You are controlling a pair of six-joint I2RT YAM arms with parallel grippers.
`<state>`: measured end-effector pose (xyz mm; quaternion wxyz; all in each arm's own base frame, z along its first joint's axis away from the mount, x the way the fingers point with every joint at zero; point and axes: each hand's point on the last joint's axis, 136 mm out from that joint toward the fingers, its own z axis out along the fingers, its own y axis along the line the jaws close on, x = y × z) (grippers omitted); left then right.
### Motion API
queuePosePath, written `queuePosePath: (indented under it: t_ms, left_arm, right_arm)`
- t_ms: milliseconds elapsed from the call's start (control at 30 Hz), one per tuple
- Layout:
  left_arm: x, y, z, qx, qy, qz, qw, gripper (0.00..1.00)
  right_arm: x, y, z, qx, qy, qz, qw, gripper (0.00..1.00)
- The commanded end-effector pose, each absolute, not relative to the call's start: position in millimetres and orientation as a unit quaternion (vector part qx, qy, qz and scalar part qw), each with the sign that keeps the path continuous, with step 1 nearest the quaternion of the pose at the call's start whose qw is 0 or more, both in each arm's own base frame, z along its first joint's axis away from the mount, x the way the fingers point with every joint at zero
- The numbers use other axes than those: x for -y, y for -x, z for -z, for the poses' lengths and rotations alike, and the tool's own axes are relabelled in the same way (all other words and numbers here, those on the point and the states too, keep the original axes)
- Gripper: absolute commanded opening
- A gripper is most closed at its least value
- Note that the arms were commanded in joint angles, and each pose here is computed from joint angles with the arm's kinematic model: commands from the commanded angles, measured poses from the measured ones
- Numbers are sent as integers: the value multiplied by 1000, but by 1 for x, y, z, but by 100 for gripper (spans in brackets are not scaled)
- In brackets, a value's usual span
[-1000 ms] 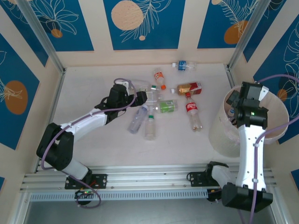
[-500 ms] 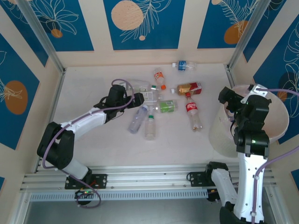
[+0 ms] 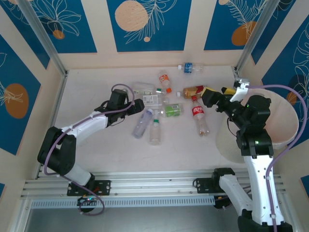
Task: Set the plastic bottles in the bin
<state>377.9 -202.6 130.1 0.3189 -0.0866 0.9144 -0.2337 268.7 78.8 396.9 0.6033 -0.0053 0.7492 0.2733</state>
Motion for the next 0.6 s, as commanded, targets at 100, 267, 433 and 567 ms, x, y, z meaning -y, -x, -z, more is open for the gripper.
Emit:
queuePosePath:
  t_ms: [100,267,433,567]
  left_arm:
    - [164,-352,-125,-933,119,161,299,100]
    - [173,-328,-114,-940,94,177,275,100]
    - [179,-312,-100,-953,34,157,257,99]
    - [203,-308,-92,-950,-24,184,250,96]
  right_arm:
    - [-109,-288,-393,-758,12,-300,579,100]
    - [-143,-301,-381,-777,62,-285,558,100]
    - [-163,-311,-372,-791,77,-271,544,100]
    - [-174,-314,-369,-792,83,-279,537,100]
